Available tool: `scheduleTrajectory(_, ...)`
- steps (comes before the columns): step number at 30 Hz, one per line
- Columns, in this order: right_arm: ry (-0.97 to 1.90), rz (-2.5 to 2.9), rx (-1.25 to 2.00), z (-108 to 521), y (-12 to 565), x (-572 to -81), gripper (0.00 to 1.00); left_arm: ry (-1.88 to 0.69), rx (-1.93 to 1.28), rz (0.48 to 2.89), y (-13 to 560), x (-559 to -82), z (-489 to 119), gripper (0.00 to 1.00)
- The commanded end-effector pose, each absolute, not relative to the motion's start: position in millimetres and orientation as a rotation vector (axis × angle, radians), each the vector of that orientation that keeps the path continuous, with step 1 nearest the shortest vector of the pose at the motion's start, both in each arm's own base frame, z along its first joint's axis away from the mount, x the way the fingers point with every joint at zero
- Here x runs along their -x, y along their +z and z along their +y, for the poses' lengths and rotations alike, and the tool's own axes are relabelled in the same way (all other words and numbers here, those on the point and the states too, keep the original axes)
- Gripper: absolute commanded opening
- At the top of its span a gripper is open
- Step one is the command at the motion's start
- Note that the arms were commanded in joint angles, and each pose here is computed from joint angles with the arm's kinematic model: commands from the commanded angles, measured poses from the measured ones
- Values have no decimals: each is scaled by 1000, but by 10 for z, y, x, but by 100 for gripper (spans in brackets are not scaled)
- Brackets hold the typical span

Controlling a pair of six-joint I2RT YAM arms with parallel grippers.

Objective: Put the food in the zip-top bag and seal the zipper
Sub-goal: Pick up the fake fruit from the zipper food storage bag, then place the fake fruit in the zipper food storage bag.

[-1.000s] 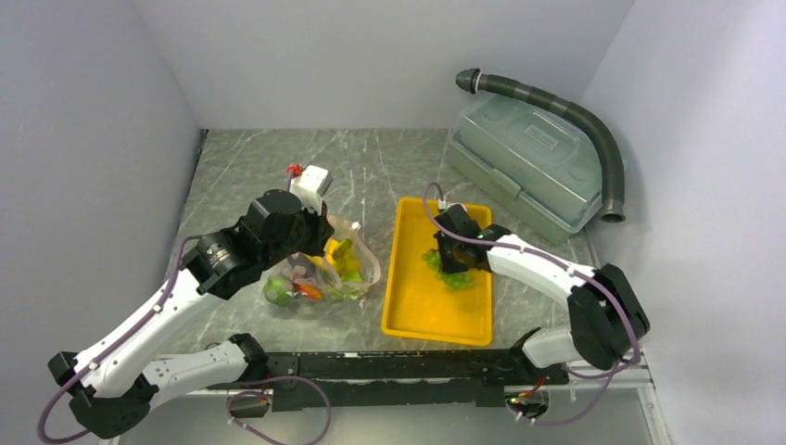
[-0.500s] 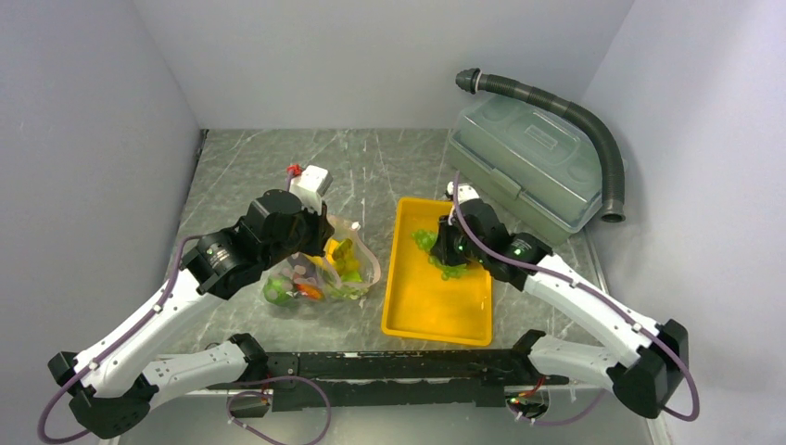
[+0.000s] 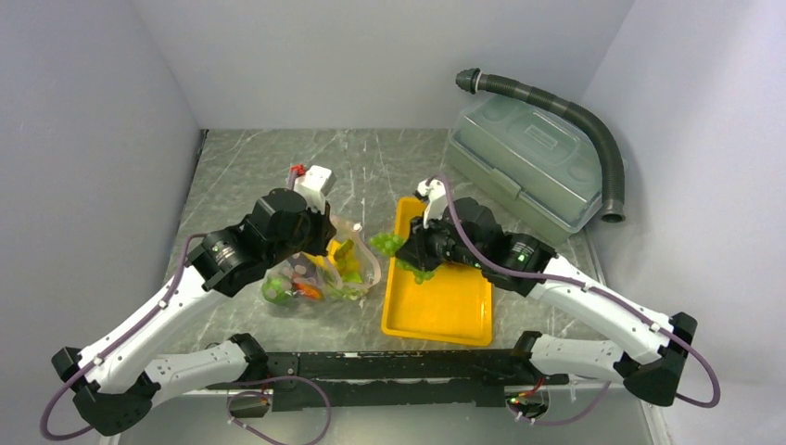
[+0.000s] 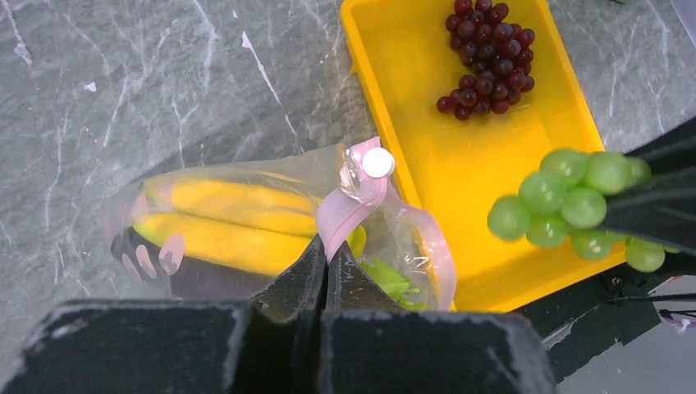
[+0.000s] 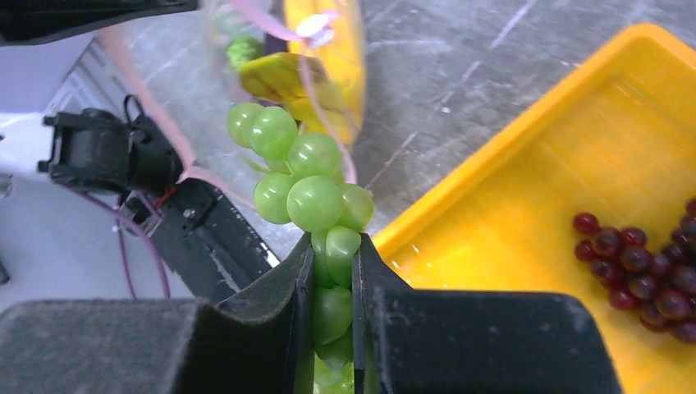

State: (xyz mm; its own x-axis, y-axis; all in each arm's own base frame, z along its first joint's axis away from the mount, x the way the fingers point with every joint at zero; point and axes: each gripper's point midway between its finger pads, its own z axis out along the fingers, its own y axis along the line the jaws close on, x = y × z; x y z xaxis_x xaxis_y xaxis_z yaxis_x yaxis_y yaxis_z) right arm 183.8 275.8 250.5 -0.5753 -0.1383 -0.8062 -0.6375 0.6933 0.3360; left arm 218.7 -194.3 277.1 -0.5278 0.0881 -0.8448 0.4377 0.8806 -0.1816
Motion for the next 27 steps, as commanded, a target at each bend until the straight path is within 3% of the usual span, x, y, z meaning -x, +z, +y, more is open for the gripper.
scheduleTrajectory(1, 934, 1965, 736, 3072, 2853, -1695, 0, -518, -363, 2054, 2953, -2240, -2031, 0)
scheduleTrajectory(27, 1042, 2064, 889, 4057, 2385, -1706, 0, -648, -422, 2092, 2977, -2123, -2241, 0)
